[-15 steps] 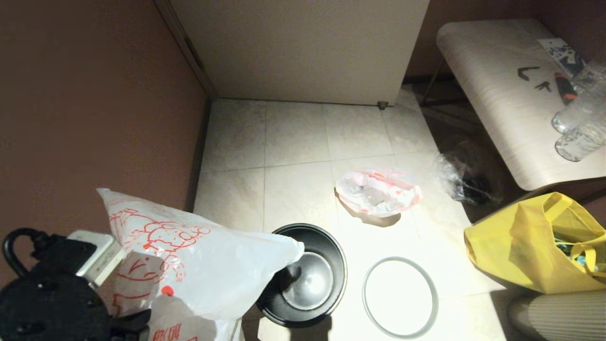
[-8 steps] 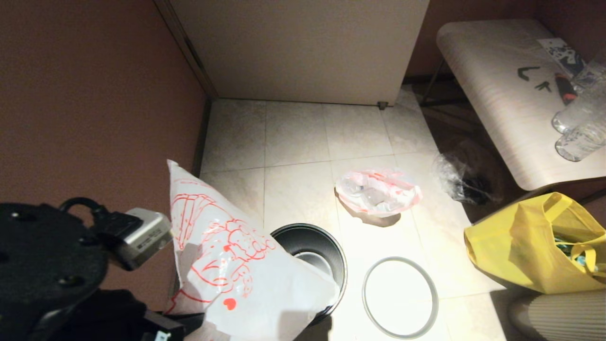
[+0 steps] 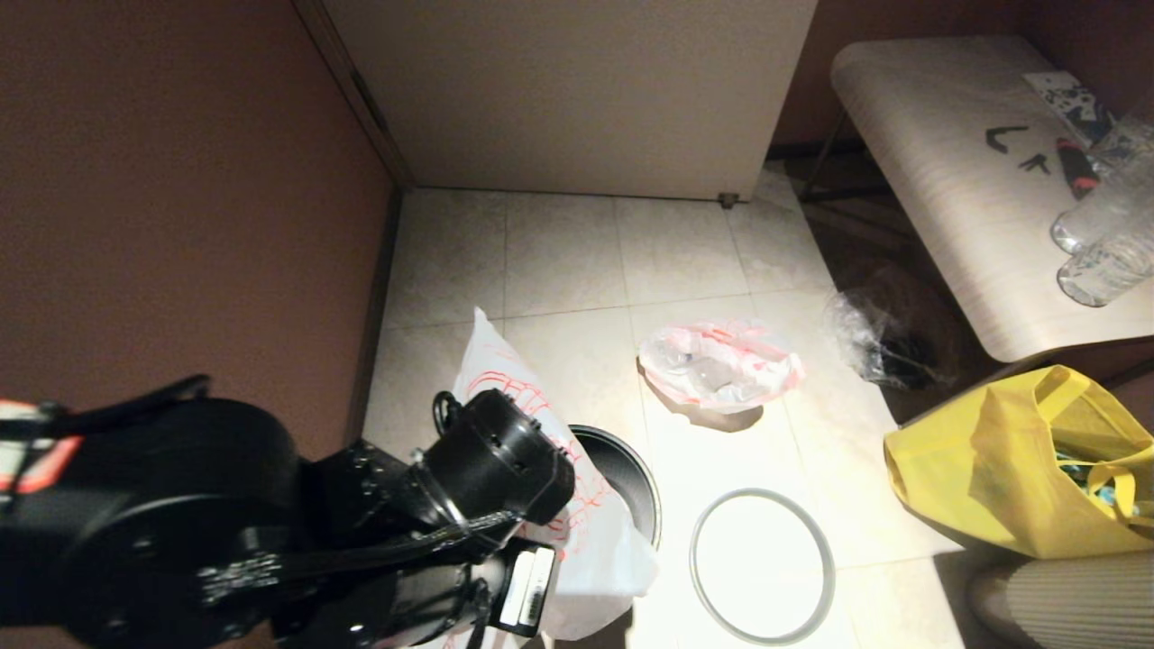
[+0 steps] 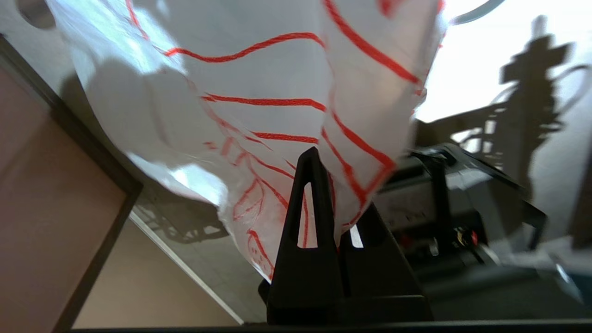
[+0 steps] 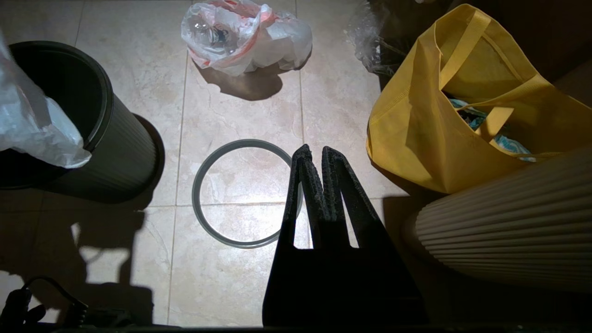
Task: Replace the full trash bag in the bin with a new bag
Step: Put the new garbage bag on the trash can
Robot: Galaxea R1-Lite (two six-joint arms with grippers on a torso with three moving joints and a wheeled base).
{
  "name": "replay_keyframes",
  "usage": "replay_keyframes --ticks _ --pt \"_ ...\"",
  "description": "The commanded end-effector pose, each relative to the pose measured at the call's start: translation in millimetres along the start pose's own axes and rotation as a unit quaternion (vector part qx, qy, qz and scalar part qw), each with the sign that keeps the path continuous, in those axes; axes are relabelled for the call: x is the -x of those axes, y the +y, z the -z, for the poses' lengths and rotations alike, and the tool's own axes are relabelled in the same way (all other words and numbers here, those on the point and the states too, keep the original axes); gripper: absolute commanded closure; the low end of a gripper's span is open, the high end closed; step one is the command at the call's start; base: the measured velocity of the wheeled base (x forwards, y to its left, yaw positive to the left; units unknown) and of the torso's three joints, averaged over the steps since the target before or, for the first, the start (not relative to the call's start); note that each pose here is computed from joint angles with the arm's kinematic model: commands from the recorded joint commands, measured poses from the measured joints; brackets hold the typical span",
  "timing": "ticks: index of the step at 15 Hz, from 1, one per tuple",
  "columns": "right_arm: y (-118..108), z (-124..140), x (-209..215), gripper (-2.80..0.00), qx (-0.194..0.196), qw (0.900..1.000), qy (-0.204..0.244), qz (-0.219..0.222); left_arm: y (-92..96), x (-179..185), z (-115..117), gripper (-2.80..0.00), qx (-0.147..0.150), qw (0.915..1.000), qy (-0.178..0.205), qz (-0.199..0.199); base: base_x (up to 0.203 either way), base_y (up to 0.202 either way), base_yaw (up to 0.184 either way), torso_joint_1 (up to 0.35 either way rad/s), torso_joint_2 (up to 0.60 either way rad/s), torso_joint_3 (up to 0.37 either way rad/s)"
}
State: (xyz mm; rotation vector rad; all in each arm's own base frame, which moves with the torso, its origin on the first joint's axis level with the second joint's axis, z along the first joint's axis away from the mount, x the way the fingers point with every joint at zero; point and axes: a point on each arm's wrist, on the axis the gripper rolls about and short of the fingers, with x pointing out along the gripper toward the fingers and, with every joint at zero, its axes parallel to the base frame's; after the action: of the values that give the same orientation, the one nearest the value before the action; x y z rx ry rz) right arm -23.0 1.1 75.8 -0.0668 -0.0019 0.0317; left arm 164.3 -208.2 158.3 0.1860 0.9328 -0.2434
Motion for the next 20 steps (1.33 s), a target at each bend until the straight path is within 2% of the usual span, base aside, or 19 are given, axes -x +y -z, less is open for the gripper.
replay_keyframes --ticks 1,3,7,9,11,14,16,20 --pt "0 0 0 0.0 0.0 1.0 0.0 0.0 -17.4 -63 4 0.0 -0.016 0.9972 0.059 -0.043 0.0 0.0 0.0 0.0 0.0 0.0" --pt "0 0 0 0.0 0.0 1.0 0.0 0.0 -25.0 -97 -4 0.0 -0.009 0.9957 0.071 -0.058 0.0 0.0 0.0 0.0 0.0 0.0" --pt "0 0 0 0.0 0.0 1.0 0.0 0.0 -33.2 -171 -35 0.0 0.024 0.9939 0.066 -0.085 0.0 0.0 0.0 0.0 0.0 0.0" --pt "0 0 0 0.0 0.0 1.0 0.0 0.0 -29.3 -211 -47 0.0 0.035 0.9906 0.055 -0.12 0.0 0.0 0.0 0.0 0.0 0.0" --pt "0 0 0 0.0 0.0 1.0 0.0 0.0 -13.8 -246 -62 0.0 0.052 0.9861 0.043 -0.152 0.0 0.0 0.0 0.0 0.0 0.0" --pt "0 0 0 0.0 0.0 1.0 0.0 0.0 7.2 -277 -62 0.0 0.051 0.9803 0.054 -0.183 0.0 0.0 0.0 0.0 0.0 0.0" --pt "0 0 0 0.0 0.0 1.0 0.0 0.0 8.3 -286 -57 0.0 0.042 0.9792 0.063 -0.188 0.0 0.0 0.0 0.0 0.0 0.0" --pt "0 0 0 0.0 0.0 1.0 0.0 0.0 -3.2 -301 -43 0.0 0.02 0.9761 0.063 -0.207 0.0 0.0 0.0 0.0 0.0 0.0"
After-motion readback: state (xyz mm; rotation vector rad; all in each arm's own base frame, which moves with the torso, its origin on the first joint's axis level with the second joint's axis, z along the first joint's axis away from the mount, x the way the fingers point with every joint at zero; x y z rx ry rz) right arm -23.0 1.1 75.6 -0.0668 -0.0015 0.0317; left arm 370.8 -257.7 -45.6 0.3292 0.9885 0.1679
